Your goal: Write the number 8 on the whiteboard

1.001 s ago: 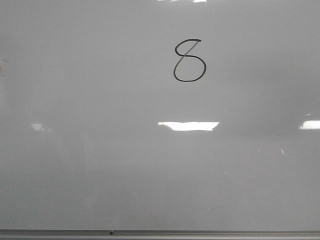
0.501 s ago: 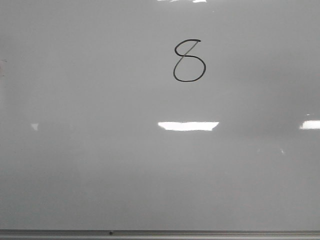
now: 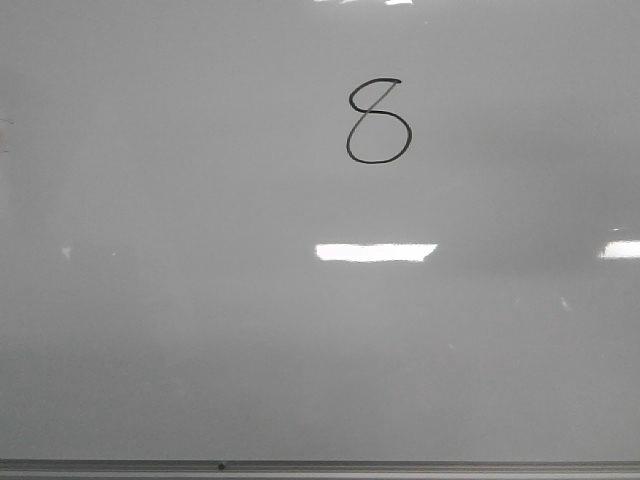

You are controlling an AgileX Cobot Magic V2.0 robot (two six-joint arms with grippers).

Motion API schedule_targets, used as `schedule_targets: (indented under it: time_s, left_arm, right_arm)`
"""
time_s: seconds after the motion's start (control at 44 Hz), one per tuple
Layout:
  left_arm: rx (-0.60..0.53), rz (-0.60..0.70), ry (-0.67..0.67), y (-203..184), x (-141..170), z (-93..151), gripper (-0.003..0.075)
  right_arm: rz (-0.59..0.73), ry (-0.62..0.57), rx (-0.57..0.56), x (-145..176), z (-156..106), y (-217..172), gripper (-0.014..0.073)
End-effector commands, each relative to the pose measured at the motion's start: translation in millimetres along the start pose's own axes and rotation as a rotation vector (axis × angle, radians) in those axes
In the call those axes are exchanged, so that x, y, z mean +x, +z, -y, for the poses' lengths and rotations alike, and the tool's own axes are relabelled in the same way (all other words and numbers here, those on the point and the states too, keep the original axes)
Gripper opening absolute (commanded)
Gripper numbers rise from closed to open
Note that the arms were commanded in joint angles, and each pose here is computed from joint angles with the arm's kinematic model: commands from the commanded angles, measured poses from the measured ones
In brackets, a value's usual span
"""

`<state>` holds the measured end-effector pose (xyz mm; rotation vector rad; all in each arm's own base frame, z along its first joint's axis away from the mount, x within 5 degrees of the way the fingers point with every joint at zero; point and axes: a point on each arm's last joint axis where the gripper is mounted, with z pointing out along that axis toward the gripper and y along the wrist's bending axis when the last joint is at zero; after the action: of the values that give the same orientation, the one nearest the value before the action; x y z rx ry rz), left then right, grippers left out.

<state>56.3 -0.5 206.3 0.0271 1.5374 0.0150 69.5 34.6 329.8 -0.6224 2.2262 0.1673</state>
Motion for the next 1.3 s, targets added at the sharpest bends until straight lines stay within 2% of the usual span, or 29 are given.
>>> schedule_targets:
  time_s: [0.0, 0.91, 1.024, 1.115, 1.274]
  left_arm:
    - [-0.005, 0.101, -0.015, -2, -8, 0, -0.0019]
    - [-0.005, 0.101, -0.020, -2, -8, 0, -0.0019]
    - [-0.005, 0.101, -0.020, -2, -8, 0, -0.0019]
    - [-0.005, 0.101, -0.020, -2, -8, 0, -0.0019]
    - [-0.005, 0.101, -0.020, -2, -8, 0, -0.0019]
  right_arm:
    - [0.075, -0.003, 0.009, -10, 1, -4, -0.0118]
    - [0.082, -0.002, 0.009, -9, 2, -6, -0.0118]
    - [0.101, 0.024, 0.037, -6, 5, -11, -0.0118]
    - [0.157, 0.067, 0.092, -1, 10, -19, -0.0116]
    - [0.371, 0.179, 0.126, 11, 10, -29, -0.0115]
